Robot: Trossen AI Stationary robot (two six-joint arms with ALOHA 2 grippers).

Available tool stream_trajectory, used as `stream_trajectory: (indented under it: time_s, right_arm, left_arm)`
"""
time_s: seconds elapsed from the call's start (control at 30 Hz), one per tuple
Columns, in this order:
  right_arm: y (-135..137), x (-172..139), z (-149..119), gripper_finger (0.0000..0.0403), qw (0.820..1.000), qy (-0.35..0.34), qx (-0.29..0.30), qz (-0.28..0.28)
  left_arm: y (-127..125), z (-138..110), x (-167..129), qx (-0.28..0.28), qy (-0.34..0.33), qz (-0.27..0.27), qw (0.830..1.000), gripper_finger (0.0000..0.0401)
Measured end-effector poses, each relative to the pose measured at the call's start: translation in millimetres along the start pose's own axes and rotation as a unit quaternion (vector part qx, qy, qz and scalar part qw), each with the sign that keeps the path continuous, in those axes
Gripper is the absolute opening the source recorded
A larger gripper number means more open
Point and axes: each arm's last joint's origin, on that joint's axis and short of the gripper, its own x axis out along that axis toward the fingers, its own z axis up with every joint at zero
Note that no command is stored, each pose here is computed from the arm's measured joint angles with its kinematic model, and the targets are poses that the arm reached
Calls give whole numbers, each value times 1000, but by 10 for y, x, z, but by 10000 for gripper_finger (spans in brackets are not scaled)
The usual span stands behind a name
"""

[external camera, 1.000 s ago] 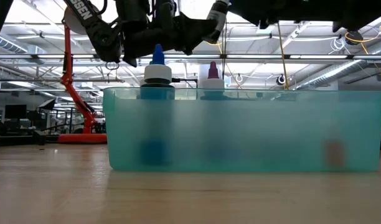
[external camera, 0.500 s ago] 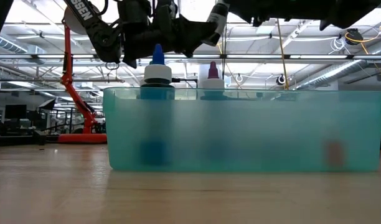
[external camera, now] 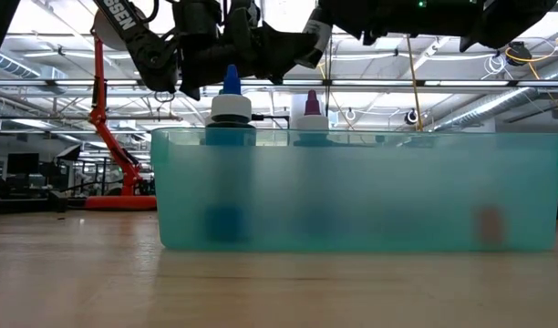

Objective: Pick & Place food coloring
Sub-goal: Put the large black food coloring bottle into the green bin

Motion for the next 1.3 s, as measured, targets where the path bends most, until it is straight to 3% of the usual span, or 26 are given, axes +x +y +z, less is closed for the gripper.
stream_trajectory:
  time_s: [0.13, 0.23, 0.4, 0.57, 0.7, 0.83, 1.07, 1.3]
  right_arm:
    - [1, 0, 1, 162, 1000, -1, -2, 0]
    - [4, 0, -6, 107, 1000, 3, -9, 4]
    - [28, -12, 13, 105, 999, -2, -18, 37]
    - [114, -7, 112, 105, 995, 58, -13, 78]
    - [289, -27, 141, 105, 984, 118, 15, 132]
    - [482, -62, 249, 105, 974, 143, 47, 168]
    - [844, -155, 315, 105, 964, 147, 95, 200]
    - [1324, -12, 146, 105, 950, 174, 104, 238]
  left_arm:
    - [0, 1, 0, 0, 0, 0, 1000, 86]
    - [1, 1, -1, 4, 0, -1, 1000, 86]
    - [-2, 0, 3, -10, 1, 4, 1000, 87]
    - [-2, 107, -22, -77, -4, -5, 997, 194]
    - [44, 380, -129, -102, -8, -12, 995, 280]
    - [61, 646, -322, -132, 35, -9, 991, 337]
    - [59, 962, -620, -108, 82, 63, 989, 387]
    - [46, 992, -644, -78, 87, 64, 991, 394]
